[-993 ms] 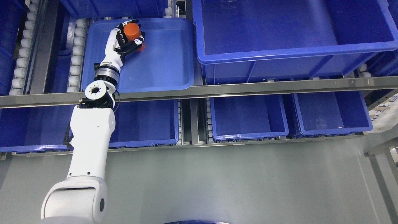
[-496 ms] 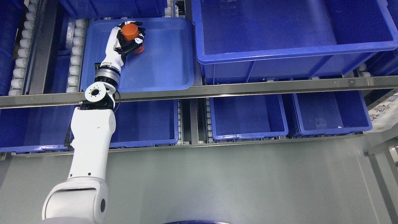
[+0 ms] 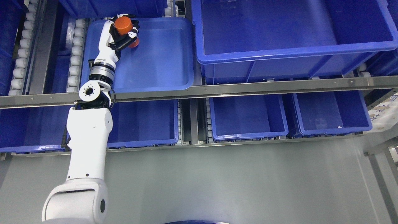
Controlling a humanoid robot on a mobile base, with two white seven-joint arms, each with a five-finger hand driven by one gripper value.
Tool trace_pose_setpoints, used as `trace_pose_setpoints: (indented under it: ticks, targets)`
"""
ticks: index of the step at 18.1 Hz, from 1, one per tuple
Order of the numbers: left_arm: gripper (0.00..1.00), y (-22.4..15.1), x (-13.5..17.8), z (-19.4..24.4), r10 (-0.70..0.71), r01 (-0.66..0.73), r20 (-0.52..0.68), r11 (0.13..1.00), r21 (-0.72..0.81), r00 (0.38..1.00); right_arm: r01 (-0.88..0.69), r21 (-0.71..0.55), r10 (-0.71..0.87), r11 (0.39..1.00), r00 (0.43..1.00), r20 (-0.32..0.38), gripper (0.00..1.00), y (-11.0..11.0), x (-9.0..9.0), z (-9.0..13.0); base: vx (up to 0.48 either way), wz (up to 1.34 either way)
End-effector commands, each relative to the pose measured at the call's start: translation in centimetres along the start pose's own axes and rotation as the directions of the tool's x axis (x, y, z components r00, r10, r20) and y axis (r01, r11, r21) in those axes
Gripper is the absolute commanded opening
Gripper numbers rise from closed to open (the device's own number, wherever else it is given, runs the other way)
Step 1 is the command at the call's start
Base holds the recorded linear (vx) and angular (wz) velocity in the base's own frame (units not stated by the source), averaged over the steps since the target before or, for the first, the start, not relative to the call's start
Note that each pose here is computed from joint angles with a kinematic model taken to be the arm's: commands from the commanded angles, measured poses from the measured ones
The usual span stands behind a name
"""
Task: Grab orange capacitor from left shelf to right desk
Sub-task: 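Lift the orange container out of the bin with the left hand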
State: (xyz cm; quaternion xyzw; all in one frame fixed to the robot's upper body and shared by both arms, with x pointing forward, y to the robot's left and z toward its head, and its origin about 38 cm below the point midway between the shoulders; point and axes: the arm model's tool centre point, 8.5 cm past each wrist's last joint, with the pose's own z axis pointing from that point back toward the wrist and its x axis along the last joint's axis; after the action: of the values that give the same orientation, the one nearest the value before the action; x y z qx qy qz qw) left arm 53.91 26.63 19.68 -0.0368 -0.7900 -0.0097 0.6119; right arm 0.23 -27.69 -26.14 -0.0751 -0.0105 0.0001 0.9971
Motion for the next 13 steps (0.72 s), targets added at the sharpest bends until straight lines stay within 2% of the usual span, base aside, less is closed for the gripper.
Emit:
trace_pose_setpoints:
  ticks: [1,6,9,13]
  targets:
    - [0.0,1.7,7.2,2.0,-0.012,0.006,0.216,1.0,0.031,0.976,0.014,-0.018,-0.014,1.0,1.0,0.014,1.0,-1.1,0.4,-0.1,0.0,0.0]
    - [0.01,0.8,11.1,5.2,-0.003,-0.003,0.358,1.0,0.014,0.934,0.014,-0.018,-0.014,1.0,1.0,0.014,1.0,-1.1,0.4,-0.1,0.0,0.0]
    - [0.01,-0.7,10.8,8.2,0.001,0.009,0.381,1.0,-0.025,0.925,0.014,-0.018,-0.014,1.0,1.0,0.014,1.0,-1.1,0.4,-0.1,0.0,0.0]
    - [0.01,-0.8,8.9,10.8,-0.01,0.021,0.413,1.0,-0.022,0.911,0.014,-0.018,-0.014,1.0,1.0,0.014,1.0,-1.1,0.4,-0.1,-0.015,0.0]
